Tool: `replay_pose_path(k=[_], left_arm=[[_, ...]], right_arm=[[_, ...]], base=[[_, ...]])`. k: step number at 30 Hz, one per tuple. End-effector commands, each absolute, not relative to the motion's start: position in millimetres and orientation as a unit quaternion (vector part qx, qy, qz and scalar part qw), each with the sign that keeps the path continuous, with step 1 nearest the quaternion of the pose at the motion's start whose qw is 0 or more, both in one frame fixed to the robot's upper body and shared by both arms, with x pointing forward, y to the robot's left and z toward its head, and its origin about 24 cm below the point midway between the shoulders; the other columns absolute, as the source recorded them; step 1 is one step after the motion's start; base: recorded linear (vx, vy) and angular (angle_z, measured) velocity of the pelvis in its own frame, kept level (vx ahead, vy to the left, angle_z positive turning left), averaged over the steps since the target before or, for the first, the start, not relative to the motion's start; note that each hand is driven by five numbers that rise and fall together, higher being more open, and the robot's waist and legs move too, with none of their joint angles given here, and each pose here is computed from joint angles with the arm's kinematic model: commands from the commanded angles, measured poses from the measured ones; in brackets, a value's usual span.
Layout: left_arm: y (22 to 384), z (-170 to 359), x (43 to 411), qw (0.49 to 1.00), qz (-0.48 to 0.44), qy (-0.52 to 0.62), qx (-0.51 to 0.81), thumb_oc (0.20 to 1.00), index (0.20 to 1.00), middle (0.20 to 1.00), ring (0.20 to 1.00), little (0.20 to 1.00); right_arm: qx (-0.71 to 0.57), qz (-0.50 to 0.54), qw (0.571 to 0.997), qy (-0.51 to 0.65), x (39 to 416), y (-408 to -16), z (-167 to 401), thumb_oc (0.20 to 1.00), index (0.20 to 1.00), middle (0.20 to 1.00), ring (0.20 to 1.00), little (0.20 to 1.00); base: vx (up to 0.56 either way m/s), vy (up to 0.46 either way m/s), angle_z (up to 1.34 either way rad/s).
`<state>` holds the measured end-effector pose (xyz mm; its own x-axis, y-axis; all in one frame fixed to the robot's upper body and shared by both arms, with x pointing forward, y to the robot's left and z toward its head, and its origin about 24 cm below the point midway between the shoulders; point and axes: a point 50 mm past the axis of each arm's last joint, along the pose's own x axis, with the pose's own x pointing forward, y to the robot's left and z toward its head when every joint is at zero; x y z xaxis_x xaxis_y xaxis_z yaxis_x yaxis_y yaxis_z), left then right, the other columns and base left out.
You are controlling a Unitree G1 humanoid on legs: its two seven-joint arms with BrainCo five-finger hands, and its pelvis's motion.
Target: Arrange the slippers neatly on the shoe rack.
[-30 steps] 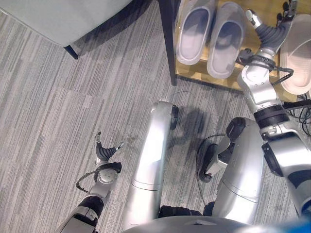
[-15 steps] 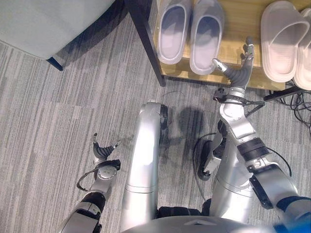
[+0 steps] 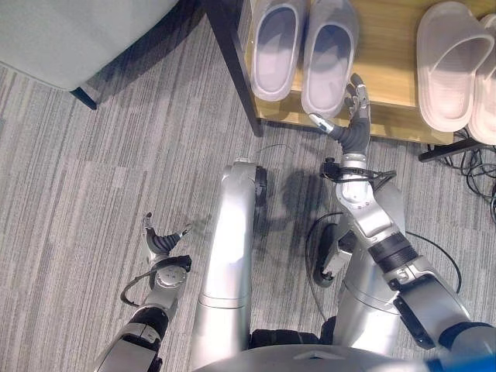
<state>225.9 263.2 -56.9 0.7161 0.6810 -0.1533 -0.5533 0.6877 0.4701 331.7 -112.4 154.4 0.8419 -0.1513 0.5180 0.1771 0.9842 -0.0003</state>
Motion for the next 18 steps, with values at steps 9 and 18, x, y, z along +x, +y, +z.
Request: replay_pose_path(k=[9,18], left_arm=[[267,-67,210,0.892,0.342,0.176,0.238,1.0,1.0,1.0,1.0,1.0],[268,-69,208,0.89,0.339,0.183,0.243,1.0,1.0,1.0,1.0,1.0]], right_arm=[[0.018,-0.043,0.93,-0.366,325,-89,203,1.0,1.0,1.0,1.0,1.0],[0.033,-0.064,0.919,-0.389,326,-92,220,1.0,1.0,1.0,1.0,1.0]], base=[[0.0,0.0,0.0],[0.0,0.0,0.0]])
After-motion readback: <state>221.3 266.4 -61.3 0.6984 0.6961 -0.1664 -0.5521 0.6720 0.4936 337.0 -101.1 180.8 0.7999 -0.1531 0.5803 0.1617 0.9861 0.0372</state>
